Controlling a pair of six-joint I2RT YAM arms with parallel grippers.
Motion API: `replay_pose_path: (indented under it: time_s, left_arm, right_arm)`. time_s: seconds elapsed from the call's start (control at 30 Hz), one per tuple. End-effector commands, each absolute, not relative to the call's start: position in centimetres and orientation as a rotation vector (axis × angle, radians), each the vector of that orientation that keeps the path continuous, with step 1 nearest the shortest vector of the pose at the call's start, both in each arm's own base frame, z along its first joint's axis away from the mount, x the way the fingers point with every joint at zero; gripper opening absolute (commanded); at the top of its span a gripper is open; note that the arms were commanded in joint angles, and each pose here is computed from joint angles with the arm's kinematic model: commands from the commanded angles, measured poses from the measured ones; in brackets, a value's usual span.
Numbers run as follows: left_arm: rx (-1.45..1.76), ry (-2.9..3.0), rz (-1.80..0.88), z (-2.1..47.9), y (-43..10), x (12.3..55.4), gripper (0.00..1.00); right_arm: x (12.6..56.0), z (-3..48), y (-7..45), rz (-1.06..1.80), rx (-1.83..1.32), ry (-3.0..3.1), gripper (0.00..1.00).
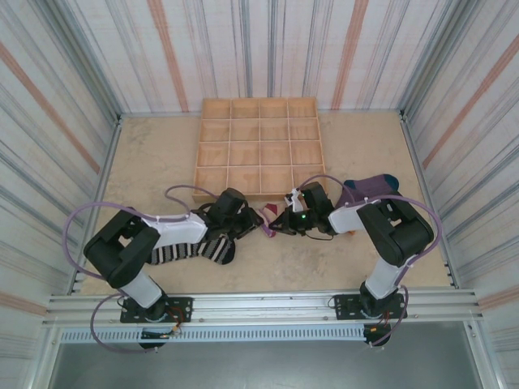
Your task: Roll the socks
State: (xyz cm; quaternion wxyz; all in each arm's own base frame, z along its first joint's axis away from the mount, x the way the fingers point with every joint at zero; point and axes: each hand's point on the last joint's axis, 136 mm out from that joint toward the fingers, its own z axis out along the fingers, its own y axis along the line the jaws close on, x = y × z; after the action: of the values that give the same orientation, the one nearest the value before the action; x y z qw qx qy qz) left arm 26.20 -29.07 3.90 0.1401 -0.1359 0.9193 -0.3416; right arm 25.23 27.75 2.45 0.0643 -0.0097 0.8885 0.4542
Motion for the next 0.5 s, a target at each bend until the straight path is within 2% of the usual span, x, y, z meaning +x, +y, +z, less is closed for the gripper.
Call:
replay_pose_path:
  time_s: [0.0, 0.3, 0.43, 0.47]
  left_arm:
    - [-0.357, 2.612, -1.013, 4.5, -29.9, 27.3, 0.49]
    - [-0.425, 2.632, -0.975, 2.9, -29.8, 27.8, 0.39]
    - [-0.462, 2.644, -0.938, 2.2, -29.5, 28.0, 0.28]
    - [-0.471, 2.658, -0.918, 2.0, -29.4, 28.0, 0.21]
  right_arm:
    - [23.6, -2.7, 24.6, 1.132, 0.192, 2.899, 0.00]
    - [23.7, -2.3, 24.7, 1.151, 0.186, 2.886, 0.00]
    - [23.8, -1.9, 24.6, 1.159, 0.170, 2.871, 0.00]
    - [23.9, -1.7, 24.6, 1.159, 0.159, 2.865, 0.04]
